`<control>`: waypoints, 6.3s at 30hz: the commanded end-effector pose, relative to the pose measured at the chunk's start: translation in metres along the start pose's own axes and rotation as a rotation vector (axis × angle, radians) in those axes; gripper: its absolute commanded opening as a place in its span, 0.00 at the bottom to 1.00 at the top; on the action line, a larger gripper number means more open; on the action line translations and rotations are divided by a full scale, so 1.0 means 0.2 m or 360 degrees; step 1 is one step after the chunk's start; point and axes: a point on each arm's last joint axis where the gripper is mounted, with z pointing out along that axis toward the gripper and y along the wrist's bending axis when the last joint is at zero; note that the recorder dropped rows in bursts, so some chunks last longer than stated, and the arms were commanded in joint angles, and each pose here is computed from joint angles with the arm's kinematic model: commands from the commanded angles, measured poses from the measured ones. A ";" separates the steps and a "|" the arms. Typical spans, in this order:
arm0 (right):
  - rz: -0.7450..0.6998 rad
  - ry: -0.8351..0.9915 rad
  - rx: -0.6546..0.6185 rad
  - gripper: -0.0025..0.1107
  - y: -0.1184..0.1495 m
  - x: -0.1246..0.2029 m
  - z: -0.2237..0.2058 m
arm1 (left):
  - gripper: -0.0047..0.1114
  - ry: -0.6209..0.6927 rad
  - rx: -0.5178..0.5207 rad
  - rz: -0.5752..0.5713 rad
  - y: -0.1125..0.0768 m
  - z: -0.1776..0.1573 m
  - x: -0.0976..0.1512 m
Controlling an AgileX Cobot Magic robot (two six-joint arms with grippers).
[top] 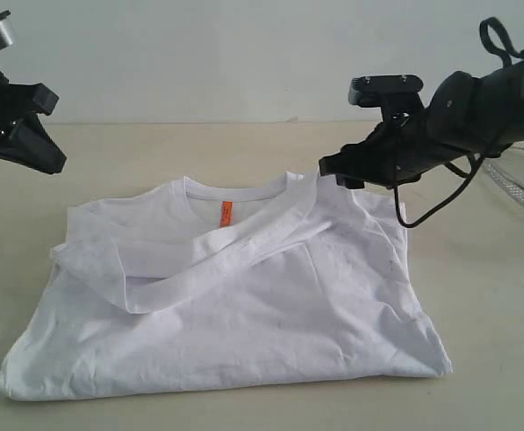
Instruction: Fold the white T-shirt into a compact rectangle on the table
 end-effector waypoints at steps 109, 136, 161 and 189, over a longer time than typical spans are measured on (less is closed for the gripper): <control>-0.0081 0.0101 -0.0088 0.02 0.00 -0.07 -0.16 | 0.08 -0.0290 -0.0053 0.0275 0.21 0.34 -0.13; -0.0019 0.0134 -0.0007 0.02 -0.10 0.00 -0.14 | 0.08 -0.0344 -0.0141 0.0208 0.28 0.43 -0.15; -0.0020 0.0245 -0.0051 0.02 -0.08 0.03 -0.15 | 0.61 -0.0467 -0.0259 0.0036 0.35 0.47 -0.18; -0.0026 0.0259 -0.0057 0.02 -0.08 0.04 -0.15 | 0.08 -0.0005 0.0269 0.0610 -0.07 0.72 -0.10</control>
